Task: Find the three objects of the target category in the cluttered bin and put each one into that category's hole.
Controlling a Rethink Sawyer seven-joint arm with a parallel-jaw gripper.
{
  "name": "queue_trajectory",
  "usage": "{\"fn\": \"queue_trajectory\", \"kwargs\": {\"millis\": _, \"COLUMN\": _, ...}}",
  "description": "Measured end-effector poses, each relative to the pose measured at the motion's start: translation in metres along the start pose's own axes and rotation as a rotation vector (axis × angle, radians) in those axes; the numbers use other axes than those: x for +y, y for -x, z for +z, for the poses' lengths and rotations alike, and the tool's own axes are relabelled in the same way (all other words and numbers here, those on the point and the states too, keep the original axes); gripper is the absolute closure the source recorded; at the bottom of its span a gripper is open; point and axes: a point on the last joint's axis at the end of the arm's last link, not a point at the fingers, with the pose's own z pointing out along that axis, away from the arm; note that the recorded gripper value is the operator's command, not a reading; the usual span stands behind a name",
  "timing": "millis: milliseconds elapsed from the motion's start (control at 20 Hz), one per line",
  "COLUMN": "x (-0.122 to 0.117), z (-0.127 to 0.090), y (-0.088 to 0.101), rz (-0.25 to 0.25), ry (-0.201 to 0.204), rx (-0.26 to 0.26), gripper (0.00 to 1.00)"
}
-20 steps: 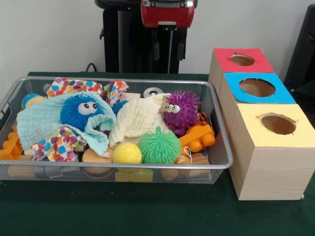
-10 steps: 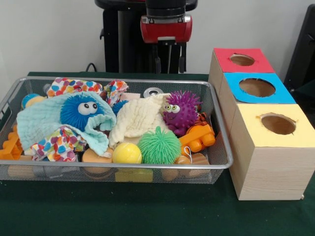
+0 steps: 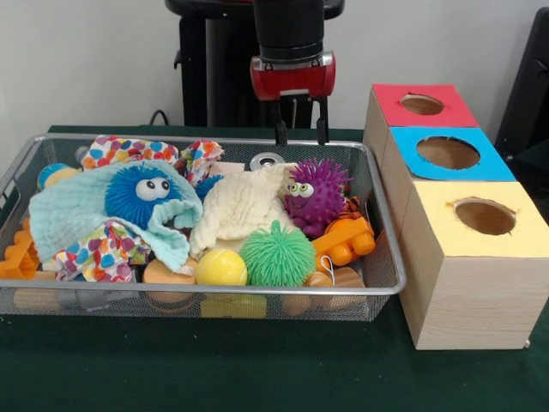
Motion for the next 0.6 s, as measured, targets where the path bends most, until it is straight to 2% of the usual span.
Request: {"fn": "queue_trajectory", "kwargs": {"millis": 600, "x": -0.032, "z": 0.003, "y": -0.012, "rz": -0.046, "ry": -0.010, "rx": -0.005, "gripper": 0.00}}
